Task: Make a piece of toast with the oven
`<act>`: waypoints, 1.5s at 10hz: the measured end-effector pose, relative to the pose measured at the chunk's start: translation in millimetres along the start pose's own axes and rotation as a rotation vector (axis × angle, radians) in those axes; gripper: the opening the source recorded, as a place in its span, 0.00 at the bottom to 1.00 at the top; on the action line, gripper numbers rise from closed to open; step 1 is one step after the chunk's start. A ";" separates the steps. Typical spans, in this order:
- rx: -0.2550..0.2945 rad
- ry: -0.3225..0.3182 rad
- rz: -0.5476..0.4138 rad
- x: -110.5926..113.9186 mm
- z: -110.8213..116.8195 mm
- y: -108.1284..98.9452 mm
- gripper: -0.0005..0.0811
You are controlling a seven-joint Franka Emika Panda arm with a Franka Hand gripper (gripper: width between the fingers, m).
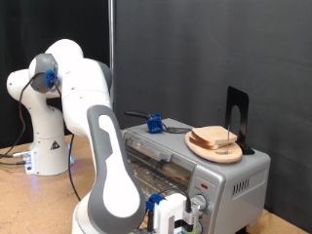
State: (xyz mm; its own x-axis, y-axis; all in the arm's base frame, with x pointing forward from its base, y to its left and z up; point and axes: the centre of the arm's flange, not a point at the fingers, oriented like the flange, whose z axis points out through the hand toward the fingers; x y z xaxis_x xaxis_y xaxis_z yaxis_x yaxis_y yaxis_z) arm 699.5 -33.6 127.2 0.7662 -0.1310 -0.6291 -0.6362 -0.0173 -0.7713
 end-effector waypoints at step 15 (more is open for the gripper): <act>0.052 0.034 -0.452 -9.8 1.7 0.7 0.13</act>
State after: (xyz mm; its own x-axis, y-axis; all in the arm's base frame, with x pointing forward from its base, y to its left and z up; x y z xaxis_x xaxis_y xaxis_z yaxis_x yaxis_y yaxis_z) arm 691.7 -30.6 132.7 0.9621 -0.1540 -0.2253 -0.2325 -0.0307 -0.9721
